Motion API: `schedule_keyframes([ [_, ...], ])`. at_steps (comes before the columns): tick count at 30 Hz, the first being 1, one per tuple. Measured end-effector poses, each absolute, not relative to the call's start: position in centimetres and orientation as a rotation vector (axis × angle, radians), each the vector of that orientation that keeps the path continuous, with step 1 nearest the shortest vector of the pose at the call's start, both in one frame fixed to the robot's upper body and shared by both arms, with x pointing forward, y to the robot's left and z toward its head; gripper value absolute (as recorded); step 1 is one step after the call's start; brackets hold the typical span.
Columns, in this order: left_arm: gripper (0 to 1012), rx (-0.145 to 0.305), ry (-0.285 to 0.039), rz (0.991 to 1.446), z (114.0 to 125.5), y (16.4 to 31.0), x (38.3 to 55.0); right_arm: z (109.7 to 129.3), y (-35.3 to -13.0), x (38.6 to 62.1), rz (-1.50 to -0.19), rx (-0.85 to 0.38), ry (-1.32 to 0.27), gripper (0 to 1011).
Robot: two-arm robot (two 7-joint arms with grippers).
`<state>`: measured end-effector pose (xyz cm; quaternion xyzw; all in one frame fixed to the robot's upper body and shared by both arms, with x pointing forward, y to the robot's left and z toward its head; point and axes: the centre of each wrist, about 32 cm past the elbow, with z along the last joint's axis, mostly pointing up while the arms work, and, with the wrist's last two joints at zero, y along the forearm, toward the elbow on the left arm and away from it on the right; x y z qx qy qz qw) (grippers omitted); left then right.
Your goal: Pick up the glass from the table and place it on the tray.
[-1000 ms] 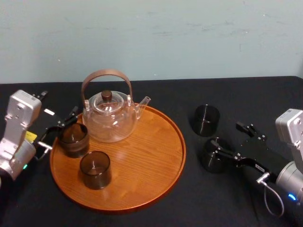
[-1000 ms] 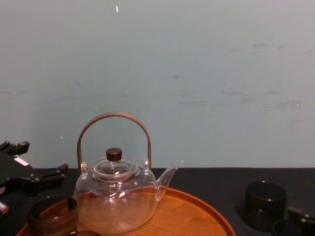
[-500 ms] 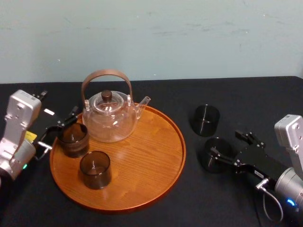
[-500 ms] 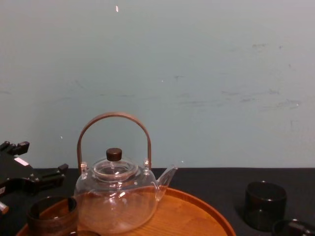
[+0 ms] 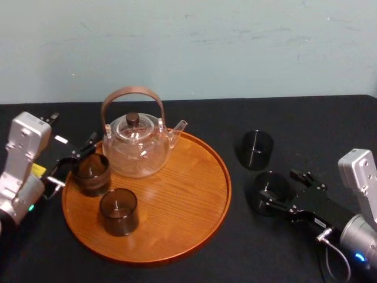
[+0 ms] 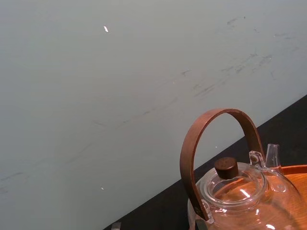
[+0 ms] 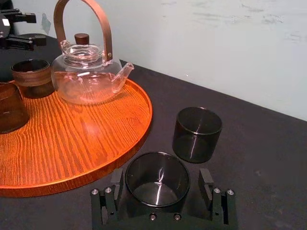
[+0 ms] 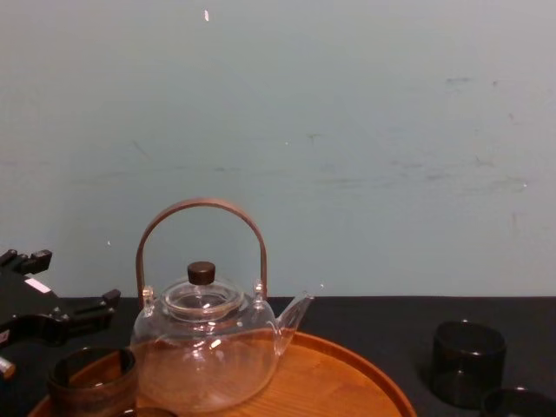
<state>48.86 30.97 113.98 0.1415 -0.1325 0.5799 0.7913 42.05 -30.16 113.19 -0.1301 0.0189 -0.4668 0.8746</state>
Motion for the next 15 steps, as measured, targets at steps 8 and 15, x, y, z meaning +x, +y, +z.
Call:
schedule_keyframes([
  [8,1002,0.304,-0.285,1.248,113.98,30.97,48.86,112.84,-30.19,42.10,-0.969,-0.273,0.054,1002],
  [15,1002,0.304,-0.285,1.248,113.98,30.97,48.86,112.42,-30.16,42.23,-0.965,-0.278,0.070,1002],
])
